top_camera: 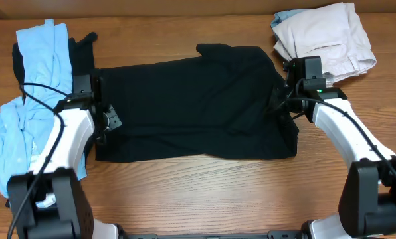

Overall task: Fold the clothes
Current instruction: 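Grasp the shirt's front edge with both grippers near the sides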

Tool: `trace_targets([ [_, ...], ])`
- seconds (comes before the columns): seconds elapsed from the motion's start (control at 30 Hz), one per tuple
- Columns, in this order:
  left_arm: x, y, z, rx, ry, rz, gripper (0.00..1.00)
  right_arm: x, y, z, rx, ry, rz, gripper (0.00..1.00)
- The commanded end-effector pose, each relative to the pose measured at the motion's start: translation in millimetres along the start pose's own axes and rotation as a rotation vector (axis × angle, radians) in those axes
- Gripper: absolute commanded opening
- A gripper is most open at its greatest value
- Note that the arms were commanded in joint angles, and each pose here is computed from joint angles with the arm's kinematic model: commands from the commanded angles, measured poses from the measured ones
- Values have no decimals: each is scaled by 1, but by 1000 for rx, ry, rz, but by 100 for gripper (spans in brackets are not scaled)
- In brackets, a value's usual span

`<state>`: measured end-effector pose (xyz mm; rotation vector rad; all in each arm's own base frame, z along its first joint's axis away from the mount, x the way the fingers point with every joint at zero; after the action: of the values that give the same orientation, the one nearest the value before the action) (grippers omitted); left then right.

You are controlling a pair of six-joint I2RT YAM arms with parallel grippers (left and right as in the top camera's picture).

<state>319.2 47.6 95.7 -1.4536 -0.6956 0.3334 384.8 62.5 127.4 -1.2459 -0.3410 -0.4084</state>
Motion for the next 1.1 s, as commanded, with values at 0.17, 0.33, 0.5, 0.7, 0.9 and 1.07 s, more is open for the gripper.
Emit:
trace_targets([
  [0.17, 1, 25, 2, 37, -28, 17, 4, 23, 9, 7, 41, -92, -114, 13],
  [0.33, 8, 25, -2, 19, -31, -14, 4, 28, 17, 5, 28, -102, -137, 14],
  [0.5, 19, 24, -4, 17, -18, -80, 4, 27, 27, -2, -5, -98, -130, 22],
  [0.7, 38, 10, -12, 12, 141, -138, 52, 45, 9, 7, 2, -99, -131, 59],
  [0.9, 56, -35, -24, -16, 224, -103, 100, 56, -36, 23, 7, -66, -8, 78],
  [1.07, 21, -67, -34, -122, 253, 142, 100, 6, -51, 31, -3, 50, 273, 76],
])
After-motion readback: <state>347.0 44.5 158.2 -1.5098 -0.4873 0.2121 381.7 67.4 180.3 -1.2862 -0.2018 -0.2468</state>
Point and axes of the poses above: each gripper's point midway between its finger pads, its own y axis out along the fingers, its own z axis along the line the jaws close on, x = y × z, the point moved 5 cm from there along -y, back along the fingers, and after that the axes turned 7 degrees about -y, right-handed, at the moved point
